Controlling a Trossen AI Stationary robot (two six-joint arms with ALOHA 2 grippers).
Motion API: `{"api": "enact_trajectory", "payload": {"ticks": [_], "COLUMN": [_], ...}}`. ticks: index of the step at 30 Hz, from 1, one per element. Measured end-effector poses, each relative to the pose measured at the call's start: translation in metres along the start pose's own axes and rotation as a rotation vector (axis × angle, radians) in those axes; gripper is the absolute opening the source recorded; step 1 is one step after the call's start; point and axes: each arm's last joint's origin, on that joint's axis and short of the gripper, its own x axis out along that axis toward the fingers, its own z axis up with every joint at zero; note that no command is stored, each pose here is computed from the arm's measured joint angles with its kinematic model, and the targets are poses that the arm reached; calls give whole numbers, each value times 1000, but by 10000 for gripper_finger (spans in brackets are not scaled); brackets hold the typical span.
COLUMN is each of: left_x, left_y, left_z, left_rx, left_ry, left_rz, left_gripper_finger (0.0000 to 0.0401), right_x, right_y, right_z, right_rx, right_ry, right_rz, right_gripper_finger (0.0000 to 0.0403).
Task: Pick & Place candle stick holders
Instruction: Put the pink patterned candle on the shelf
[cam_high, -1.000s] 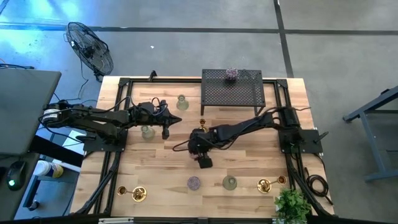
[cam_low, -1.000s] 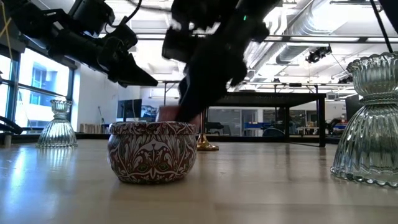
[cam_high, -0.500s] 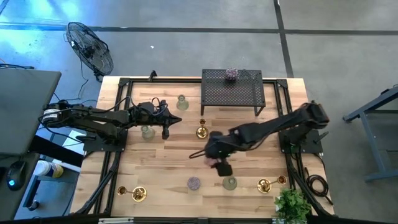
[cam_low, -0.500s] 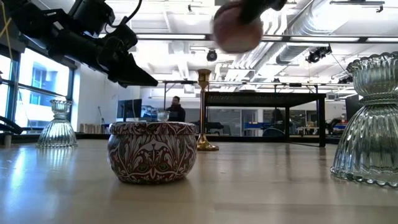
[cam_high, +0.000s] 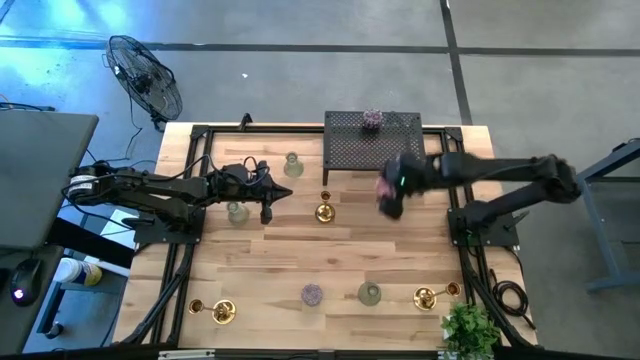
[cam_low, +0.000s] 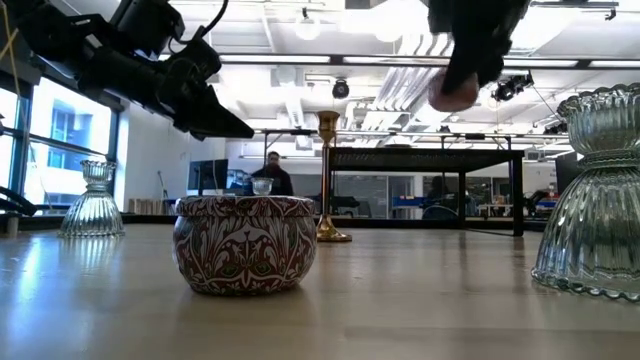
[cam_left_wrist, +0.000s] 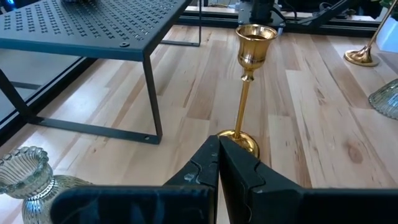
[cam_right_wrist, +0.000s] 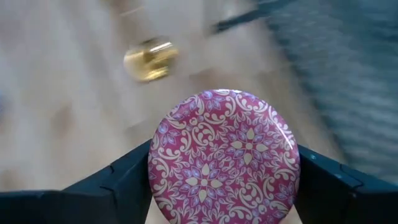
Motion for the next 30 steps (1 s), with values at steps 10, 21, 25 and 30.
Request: {"api": "enact_trajectory", "payload": {"ticks": [10,21,25,30], "left_x": [0,0,0,0], "left_y": [0,0,0,0], "left_z": [2,1,1,1], "left_rx": [1,0,0,0], "left_ry": [-18,-11,-11,-12], "left_rz": [0,0,0,0], "left_gripper_finger": [5,5,5,5], "right_x": [-8,28,32,36], "right_y": [-128,-206,-219,-224], "right_z": [49,66,62,57], "right_rx": [213,324,366,392], "right_ry": [-65,49,61,62], "right_rz": [-244,-282,-276,-271], "right_gripper_finger": [289,289,289,289]}}
